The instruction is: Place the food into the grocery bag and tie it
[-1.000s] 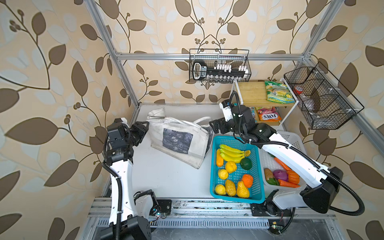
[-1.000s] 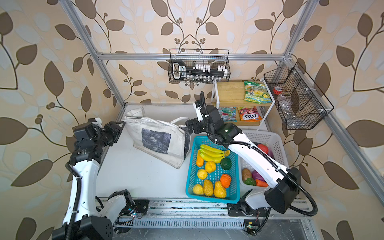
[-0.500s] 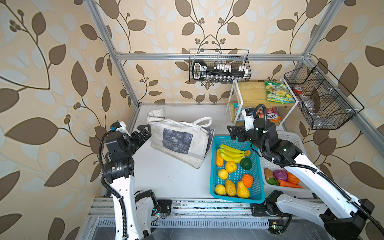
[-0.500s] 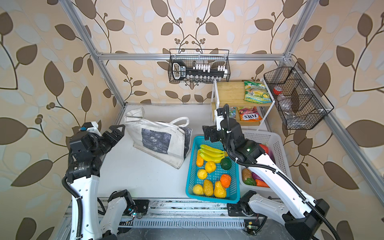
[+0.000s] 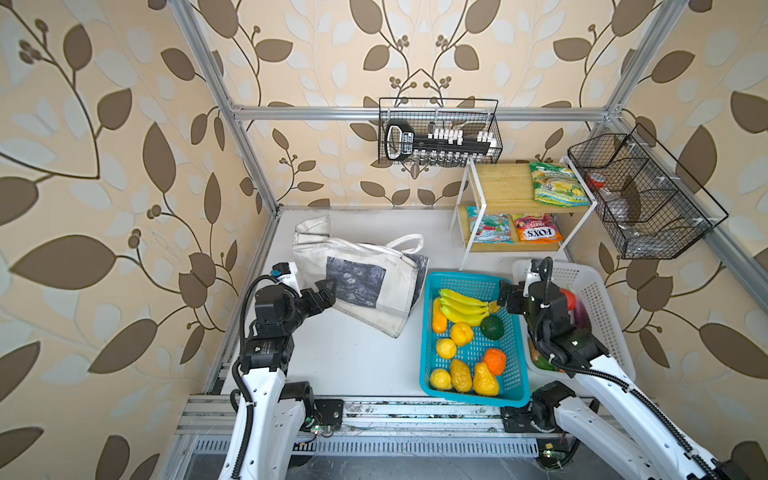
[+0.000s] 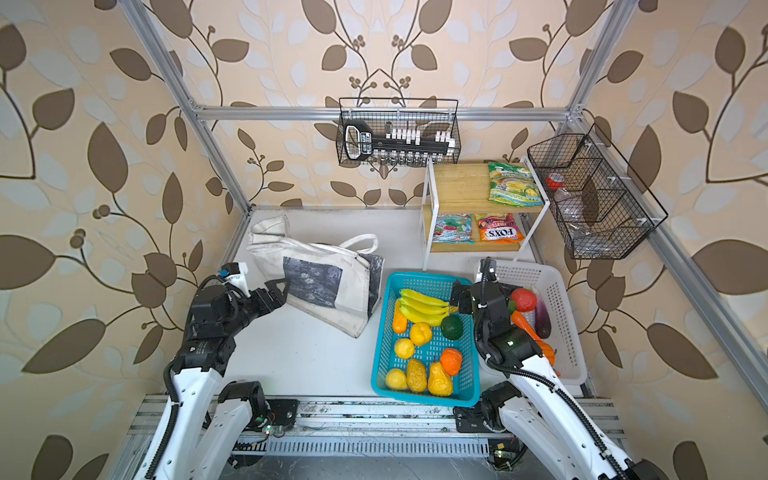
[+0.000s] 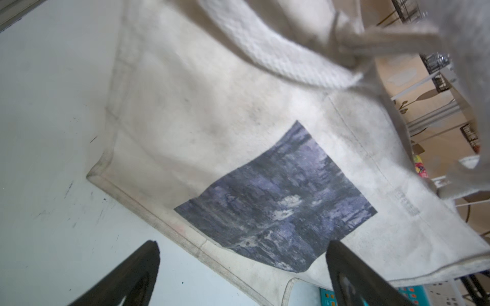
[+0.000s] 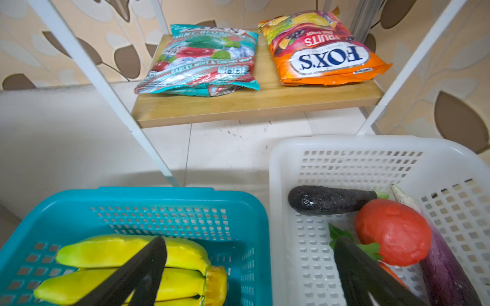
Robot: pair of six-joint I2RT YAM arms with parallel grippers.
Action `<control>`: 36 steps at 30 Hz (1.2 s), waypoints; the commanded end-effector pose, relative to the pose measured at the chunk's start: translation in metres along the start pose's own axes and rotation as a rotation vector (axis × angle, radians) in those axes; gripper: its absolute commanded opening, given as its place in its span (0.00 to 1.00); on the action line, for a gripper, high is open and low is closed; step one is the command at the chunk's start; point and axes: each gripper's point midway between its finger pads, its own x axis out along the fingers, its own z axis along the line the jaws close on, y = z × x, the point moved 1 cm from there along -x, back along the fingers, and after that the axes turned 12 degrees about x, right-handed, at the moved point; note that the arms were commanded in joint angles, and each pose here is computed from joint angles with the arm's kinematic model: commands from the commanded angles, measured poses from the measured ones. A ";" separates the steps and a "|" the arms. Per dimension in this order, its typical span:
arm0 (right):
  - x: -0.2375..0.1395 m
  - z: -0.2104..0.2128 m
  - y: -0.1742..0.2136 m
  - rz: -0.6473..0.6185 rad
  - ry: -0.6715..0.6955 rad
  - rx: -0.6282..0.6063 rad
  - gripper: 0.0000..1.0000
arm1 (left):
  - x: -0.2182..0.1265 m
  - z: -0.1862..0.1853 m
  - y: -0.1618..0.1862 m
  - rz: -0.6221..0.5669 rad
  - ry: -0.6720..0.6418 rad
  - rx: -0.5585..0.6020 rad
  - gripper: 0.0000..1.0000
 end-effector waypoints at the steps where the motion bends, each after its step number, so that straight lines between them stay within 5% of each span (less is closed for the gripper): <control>1: -0.001 -0.003 -0.021 -0.179 -0.024 0.030 1.00 | 0.006 0.015 -0.015 -0.126 -0.145 0.058 0.99; 6: 0.009 -0.021 -0.012 -0.311 0.043 -0.011 1.00 | 0.024 0.031 -0.008 -0.155 -0.264 0.173 0.99; 14: 0.042 -0.054 0.028 -0.309 0.110 -0.003 0.99 | 0.042 0.055 0.009 -0.106 -0.390 0.323 0.99; 19: 0.053 -0.054 0.022 -0.330 0.119 0.015 1.00 | 0.069 0.077 0.014 -0.046 -0.454 0.346 0.99; 22: 0.063 -0.052 0.018 -0.324 0.134 -0.008 1.00 | 0.092 0.101 0.026 -0.024 -0.426 0.246 0.99; 36: 0.089 -0.044 0.027 -0.267 0.069 -0.033 1.00 | 0.116 0.101 0.025 -0.087 -0.274 0.314 0.99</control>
